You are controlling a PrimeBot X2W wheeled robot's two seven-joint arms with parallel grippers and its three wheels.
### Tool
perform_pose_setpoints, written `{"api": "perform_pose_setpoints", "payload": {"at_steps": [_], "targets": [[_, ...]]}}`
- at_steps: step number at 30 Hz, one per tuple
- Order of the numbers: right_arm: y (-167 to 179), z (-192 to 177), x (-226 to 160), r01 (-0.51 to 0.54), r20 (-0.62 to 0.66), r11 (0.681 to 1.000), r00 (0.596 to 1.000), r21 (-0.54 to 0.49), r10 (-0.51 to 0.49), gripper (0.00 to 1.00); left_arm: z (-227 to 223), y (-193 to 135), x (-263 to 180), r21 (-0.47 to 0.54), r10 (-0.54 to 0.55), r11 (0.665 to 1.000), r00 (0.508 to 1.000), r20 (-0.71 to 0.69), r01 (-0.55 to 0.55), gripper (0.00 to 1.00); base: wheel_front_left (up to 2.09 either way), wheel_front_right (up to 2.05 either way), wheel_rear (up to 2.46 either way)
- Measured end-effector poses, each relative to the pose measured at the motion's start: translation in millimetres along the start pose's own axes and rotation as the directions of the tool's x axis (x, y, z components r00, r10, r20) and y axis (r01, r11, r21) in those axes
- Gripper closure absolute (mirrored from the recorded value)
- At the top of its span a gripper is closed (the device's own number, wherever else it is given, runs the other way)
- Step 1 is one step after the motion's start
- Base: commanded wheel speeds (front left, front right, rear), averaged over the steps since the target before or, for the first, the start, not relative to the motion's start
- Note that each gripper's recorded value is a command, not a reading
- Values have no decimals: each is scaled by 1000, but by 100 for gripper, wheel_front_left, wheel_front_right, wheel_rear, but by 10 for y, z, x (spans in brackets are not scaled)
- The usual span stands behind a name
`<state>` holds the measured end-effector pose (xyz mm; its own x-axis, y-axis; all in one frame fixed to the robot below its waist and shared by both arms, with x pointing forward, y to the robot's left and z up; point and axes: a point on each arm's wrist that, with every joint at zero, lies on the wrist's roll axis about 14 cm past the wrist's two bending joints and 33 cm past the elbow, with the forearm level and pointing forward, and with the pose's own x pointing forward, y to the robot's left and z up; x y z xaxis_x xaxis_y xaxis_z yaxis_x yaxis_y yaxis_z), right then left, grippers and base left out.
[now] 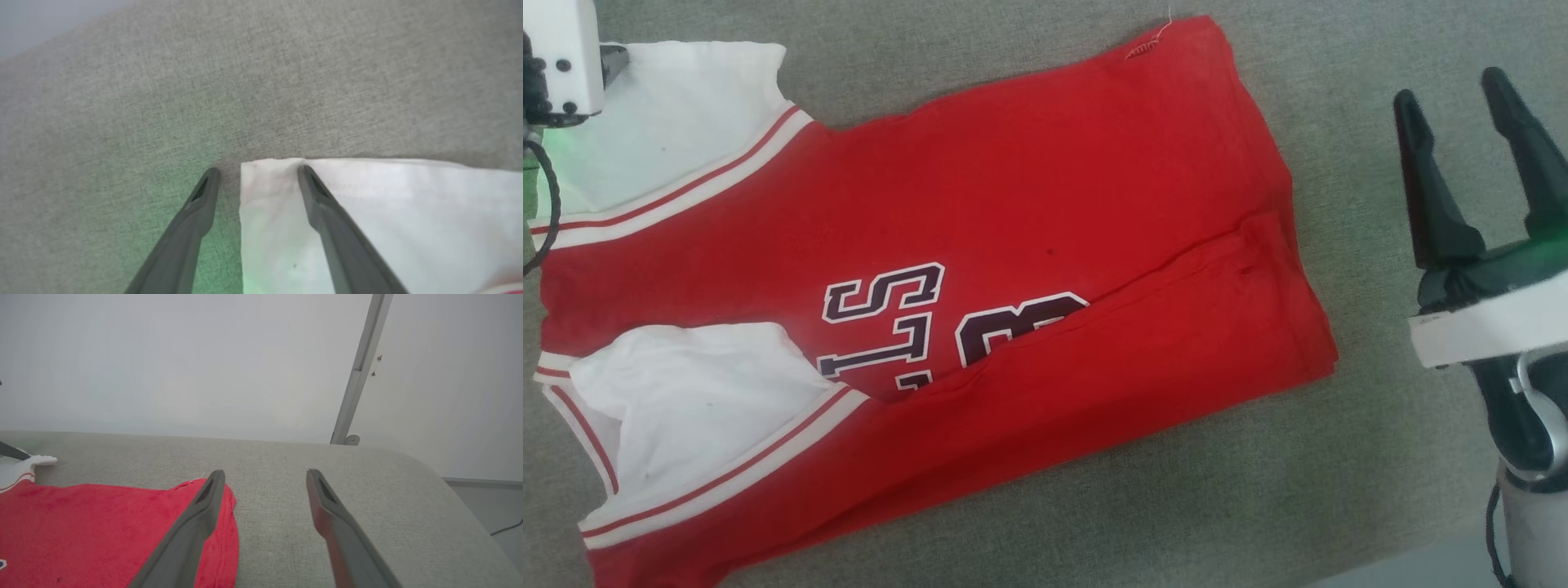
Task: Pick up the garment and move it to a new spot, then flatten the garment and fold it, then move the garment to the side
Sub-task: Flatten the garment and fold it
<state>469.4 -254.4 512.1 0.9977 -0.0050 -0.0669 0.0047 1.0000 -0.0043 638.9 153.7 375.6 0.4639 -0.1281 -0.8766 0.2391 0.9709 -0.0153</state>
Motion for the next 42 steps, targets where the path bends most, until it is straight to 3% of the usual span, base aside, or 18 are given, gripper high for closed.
{"api": "perform_pose_setpoints", "payload": {"at_steps": [1, 7, 16, 20, 28, 31, 32, 33, 38, 42], "targets": [[20, -28, 18, -8, -21, 1000, 1000, 8, 8, 0, -16, -5, 6, -4, -1, 1000, 1000, -15, 1, 100, 0, 0, 0], [150, -139, 205, -72, -148, 997, 986, 17, 73, 0, -88, -69, 25, -41, -24, 999, 998, -59, 22, 100, 0, 0, 0], [347, -415, 672, -176, -395, 984, 903, 18, 169, 0, -85, -105, 44, -46, -35, 998, 998, -51, 33, 100, 0, 0, 0], [375, -631, 824, -193, -507, 981, 844, 19, 176, 0, -77, -111, 48, -44, -40, 998, 998, -47, 38, 100, 0, 0, 0], [476, -1130, 845, -229, -716, 973, 674, 33, 183, 0, -82, -101, 62, -55, -40, 998, 998, -42, 38, 100, 0, 0, 0], [499, -1197, 867, -238, -748, 971, 637, 37, 185, 0, -85, -99, 68, -54, -41, 998, 998, -41, 38, 100, 0, 0, 0], [506, -1220, 871, -242, -758, 970, 626, 36, 184, 55, -82, -98, 69, -54, -41, 998, 998, -37, 39, 100, 0, 0, 0], [507, -1226, 884, -245, -761, 969, 622, 33, 184, 100, -84, -100, 70, -53, -43, 998, 998, -35, 41, 100, 0, 0, 0], [569, -1223, 927, -265, -760, 964, 620, 32, 196, 100, -71, -95, 38, -50, -45, 998, 999, -11, 44, 100, 0, 0, 0], [589, -1147, 948, -283, -739, 959, 644, 14, 200, 100, -44, -94, -76, -31, -44, 999, 999, 14, 44, 100, 0, 0, 0]]}}
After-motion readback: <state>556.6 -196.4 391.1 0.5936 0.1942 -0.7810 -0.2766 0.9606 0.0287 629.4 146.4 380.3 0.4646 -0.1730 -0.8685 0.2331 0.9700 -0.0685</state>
